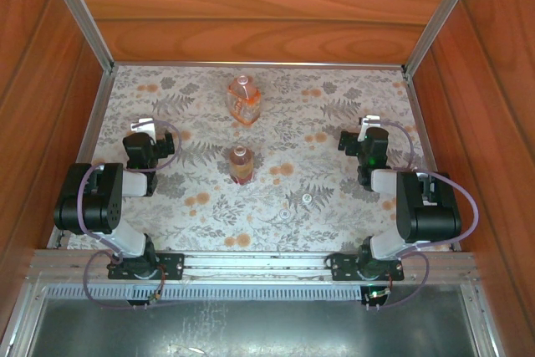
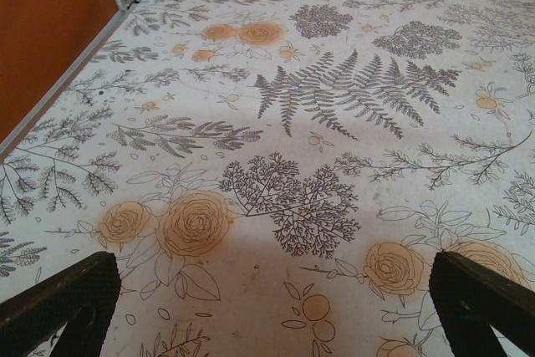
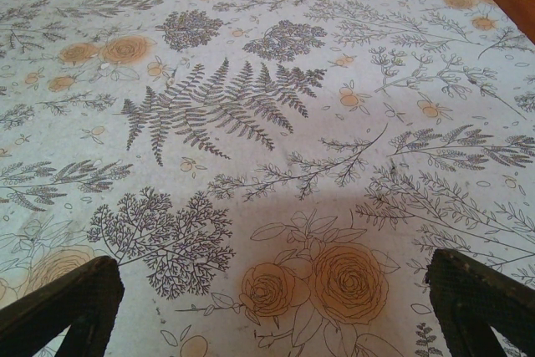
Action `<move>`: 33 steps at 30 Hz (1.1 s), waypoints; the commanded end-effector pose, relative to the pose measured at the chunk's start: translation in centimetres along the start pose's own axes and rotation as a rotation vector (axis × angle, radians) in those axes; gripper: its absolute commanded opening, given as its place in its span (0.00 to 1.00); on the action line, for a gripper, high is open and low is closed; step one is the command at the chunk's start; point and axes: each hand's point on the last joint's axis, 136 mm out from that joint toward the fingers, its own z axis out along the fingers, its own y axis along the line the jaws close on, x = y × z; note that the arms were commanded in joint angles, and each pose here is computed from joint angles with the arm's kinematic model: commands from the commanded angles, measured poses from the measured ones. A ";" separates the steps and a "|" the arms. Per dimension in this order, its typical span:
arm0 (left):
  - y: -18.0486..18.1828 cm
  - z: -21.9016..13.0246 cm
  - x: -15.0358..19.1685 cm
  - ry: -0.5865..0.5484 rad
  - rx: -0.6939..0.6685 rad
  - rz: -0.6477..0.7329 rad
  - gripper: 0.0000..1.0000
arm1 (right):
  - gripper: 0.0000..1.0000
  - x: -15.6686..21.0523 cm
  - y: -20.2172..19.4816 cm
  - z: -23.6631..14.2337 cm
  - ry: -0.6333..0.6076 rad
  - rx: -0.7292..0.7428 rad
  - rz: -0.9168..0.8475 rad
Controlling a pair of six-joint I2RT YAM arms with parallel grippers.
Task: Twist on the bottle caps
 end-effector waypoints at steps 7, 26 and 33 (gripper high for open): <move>-1.1 -4.0 -5.5 -0.153 0.010 0.064 1.00 | 1.00 -3.6 2.5 -4.5 -0.063 -0.123 -0.086; -17.2 -19.4 -12.9 -0.435 0.684 0.196 1.00 | 1.00 -7.1 16.1 -13.7 -0.090 -0.760 -0.256; -21.1 -22.6 -10.4 -0.366 0.920 0.148 1.00 | 1.00 -6.9 17.9 -12.6 -0.091 -0.765 -0.278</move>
